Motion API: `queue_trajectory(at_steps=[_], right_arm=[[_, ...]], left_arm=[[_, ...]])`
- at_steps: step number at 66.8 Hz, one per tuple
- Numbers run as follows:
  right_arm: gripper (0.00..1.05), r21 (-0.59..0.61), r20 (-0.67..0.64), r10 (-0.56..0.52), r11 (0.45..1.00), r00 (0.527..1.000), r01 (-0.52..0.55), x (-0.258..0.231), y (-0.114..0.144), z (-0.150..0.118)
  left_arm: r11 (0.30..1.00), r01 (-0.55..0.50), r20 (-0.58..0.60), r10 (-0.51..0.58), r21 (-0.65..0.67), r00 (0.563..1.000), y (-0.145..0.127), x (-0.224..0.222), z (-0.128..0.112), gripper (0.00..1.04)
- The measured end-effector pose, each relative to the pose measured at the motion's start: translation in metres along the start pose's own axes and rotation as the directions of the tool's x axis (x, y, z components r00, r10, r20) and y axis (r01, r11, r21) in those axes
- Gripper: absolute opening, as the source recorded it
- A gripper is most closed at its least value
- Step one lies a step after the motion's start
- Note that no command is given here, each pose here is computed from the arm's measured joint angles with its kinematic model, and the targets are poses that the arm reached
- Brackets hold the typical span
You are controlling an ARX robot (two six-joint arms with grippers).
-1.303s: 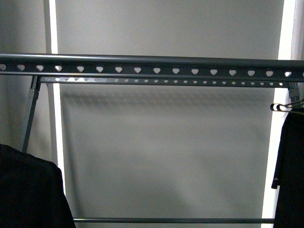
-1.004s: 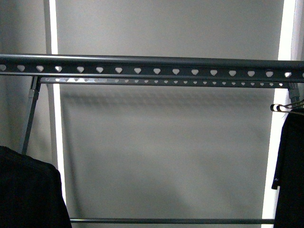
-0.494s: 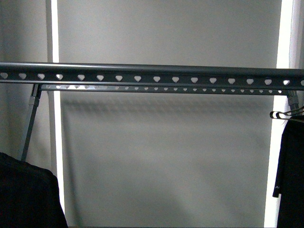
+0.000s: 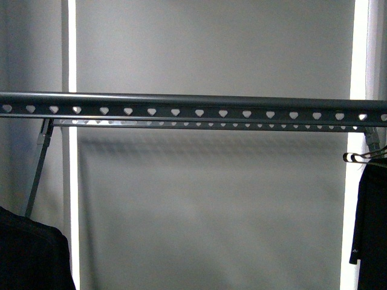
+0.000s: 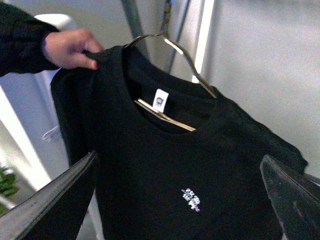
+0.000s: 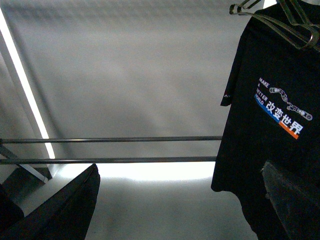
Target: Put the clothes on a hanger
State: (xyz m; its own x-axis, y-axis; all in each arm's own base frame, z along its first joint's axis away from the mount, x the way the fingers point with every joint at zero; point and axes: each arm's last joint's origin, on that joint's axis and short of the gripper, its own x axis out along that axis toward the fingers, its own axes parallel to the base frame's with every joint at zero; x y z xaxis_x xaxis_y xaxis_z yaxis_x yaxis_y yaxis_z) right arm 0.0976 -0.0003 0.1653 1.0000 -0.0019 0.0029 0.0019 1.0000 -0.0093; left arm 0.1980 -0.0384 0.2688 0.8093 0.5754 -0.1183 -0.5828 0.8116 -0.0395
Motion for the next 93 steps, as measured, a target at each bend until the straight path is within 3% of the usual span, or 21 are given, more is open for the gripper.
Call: queue_trajectory(at_steps=[7,20,32,39,82,93], right_arm=[[0.97,0.000,0.000,0.000,1.000,1.000,0.000,0.000,0.000,0.000],[0.97,0.000,0.000,0.000,1.000,1.000,0.000,0.000,0.000,0.000],[0.97,0.000,0.000,0.000,1.000,1.000,0.000,0.000,0.000,0.000],[0.97,0.000,0.000,0.000,1.000,1.000,0.000,0.000,0.000,0.000],[0.97,0.000,0.000,0.000,1.000,1.000,0.000,0.000,0.000,0.000],[0.97,0.000,0.000,0.000,1.000,1.000,0.000,0.000,0.000,0.000]], left_arm=[[0.993,-0.114,-0.092,0.114,0.002,0.989,-0.024,0.020,0.004,0.98],[0.968,-0.235,-0.145,0.222,-0.083,0.964,-0.058,0.051,0.013,0.98],[0.945,-0.282,-0.144,0.260,-0.163,0.955,-0.084,0.083,0.023,0.98],[0.943,-0.288,-0.192,0.256,-0.168,0.948,-0.100,0.105,0.016,0.98],[0.928,-0.359,-0.225,0.329,-0.102,0.917,-0.128,0.139,-0.010,0.98],[0.917,-0.389,-0.224,0.362,-0.088,0.905,-0.123,0.148,-0.013,0.98]])
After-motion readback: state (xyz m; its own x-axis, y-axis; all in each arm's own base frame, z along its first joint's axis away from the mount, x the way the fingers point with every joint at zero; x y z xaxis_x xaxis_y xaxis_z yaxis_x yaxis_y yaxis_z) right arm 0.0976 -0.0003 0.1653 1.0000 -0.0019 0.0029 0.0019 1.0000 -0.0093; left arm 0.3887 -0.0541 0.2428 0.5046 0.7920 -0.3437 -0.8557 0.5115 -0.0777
